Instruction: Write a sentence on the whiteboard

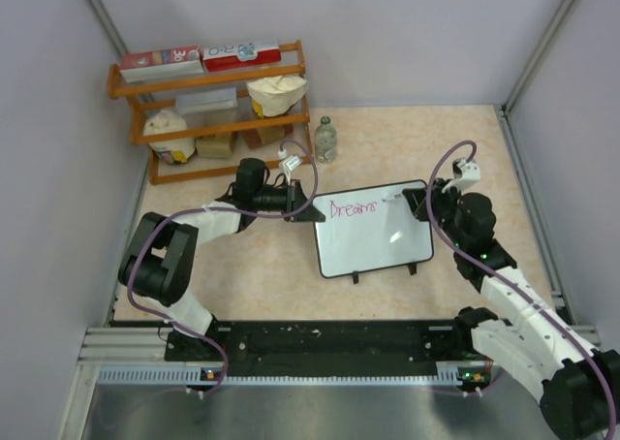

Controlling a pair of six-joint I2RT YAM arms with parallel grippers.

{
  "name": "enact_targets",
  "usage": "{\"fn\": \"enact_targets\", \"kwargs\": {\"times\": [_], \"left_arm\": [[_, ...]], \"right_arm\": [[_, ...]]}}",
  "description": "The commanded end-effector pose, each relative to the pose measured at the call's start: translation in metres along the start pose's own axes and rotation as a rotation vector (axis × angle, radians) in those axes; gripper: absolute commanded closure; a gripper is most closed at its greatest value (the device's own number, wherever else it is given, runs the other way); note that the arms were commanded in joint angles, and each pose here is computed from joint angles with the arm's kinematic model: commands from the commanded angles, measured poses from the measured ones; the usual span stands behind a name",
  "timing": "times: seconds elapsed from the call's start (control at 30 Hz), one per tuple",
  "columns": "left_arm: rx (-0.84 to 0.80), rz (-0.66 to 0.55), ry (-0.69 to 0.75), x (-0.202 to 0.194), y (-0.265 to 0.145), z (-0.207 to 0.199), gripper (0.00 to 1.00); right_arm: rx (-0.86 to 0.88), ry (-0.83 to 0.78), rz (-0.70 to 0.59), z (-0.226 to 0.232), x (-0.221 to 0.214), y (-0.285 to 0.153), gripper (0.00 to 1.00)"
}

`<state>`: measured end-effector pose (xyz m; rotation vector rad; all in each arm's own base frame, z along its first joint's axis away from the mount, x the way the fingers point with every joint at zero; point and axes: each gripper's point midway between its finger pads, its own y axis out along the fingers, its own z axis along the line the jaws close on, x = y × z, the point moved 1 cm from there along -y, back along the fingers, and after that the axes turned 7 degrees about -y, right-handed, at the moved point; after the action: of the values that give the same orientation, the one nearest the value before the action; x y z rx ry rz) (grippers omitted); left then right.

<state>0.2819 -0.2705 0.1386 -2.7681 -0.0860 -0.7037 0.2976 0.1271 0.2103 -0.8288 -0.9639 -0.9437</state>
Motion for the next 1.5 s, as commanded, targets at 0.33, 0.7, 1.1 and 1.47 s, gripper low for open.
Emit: {"fn": "enact_targets", "kwargs": {"times": [0.33, 0.7, 1.1, 1.47], "left_arm": [[0.058, -0.045, 0.068, 0.013, 0.0, 0.004, 1.0], [0.062, -0.044, 0.066, 0.012, 0.0, 0.005, 1.0], [0.063, -0.044, 0.07, 0.012, -0.001, 0.005, 1.0], [0.066, -0.048, 0.074, 0.013, -0.001, 0.004, 1.0]], "right_arm": [[-0.016, -0.018, 0.015, -0.005, -0.005, -0.012, 1.0], [-0.043, -0.013, -0.011, -0.008, 0.002, -0.009, 1.0], [-0.083, 0.005, -0.062, -0.011, 0.022, 0.0, 1.0], [-0.085, 0.005, -0.042, -0.011, 0.02, 0.003, 1.0]]}}
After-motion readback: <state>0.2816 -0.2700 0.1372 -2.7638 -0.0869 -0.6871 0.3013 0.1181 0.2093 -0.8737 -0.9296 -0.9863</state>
